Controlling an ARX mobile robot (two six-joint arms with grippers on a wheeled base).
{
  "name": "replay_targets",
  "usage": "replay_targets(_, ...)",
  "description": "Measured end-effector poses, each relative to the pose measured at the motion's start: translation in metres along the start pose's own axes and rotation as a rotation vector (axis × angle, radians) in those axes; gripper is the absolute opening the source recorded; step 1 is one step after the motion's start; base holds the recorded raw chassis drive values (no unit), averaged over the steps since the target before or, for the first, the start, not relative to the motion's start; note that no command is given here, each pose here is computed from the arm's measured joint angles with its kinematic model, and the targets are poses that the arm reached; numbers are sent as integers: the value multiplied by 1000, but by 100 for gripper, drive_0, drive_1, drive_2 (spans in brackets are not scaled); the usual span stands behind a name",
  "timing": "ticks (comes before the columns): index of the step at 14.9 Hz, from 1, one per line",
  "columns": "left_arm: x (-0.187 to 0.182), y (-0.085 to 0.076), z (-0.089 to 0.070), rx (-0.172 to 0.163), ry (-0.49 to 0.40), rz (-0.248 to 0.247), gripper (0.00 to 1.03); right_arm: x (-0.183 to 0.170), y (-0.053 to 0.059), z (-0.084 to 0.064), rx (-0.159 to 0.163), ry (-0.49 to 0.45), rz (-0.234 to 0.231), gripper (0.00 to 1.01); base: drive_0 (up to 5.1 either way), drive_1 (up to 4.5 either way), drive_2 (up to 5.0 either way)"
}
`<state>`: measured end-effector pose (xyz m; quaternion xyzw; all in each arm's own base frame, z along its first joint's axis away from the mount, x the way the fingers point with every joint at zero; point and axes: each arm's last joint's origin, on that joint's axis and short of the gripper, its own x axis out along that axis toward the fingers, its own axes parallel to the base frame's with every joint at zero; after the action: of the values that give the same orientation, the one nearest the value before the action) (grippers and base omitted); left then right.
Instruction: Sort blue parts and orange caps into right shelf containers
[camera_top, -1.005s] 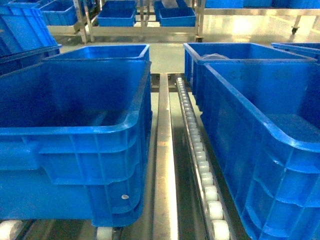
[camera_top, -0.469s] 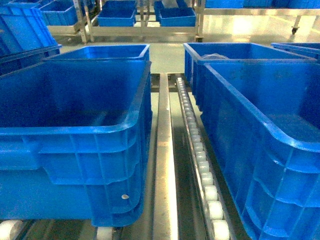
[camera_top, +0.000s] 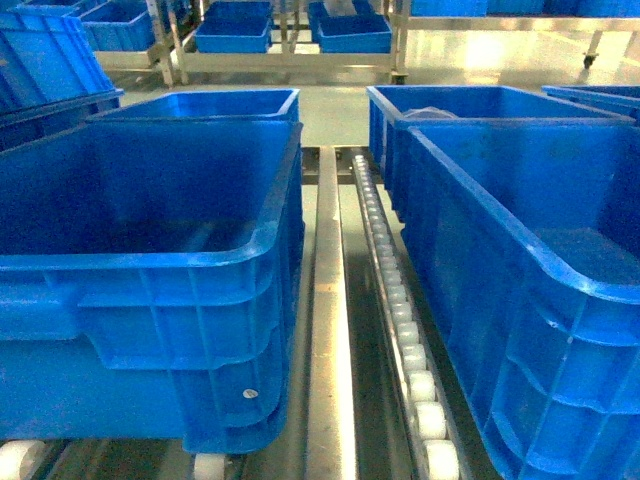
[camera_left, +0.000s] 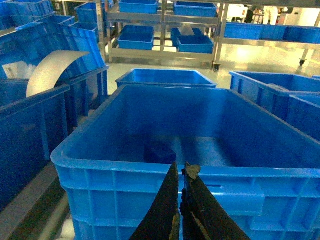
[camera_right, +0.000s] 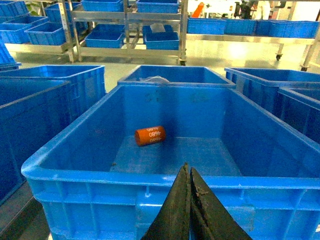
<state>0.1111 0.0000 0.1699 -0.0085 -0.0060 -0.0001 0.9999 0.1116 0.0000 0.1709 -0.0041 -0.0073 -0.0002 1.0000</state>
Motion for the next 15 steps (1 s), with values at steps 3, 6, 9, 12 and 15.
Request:
replay_targets(3, -3, 0, 0, 0, 2, 0, 2, -3, 0, 0, 0, 1, 0, 1, 0, 0, 0)
replay_targets(6, -13, 0, -2, 2, 2, 0, 2, -14, 0, -4, 0, 22, 1, 1, 0, 0, 0)
replay_targets(9, -13, 0, -4, 3, 14, 1, 2, -14, 0, -3, 0, 6, 2, 1, 0, 0, 0)
replay_targets(12, -13, 0, -4, 3, 16, 0, 2, -14, 0, -4, 0, 11, 1, 1, 0, 0, 0)
replay_targets(15, -13, 0, -4, 3, 16, 1, 26, -14, 0, -4, 0, 12, 1, 2, 0, 0, 0)
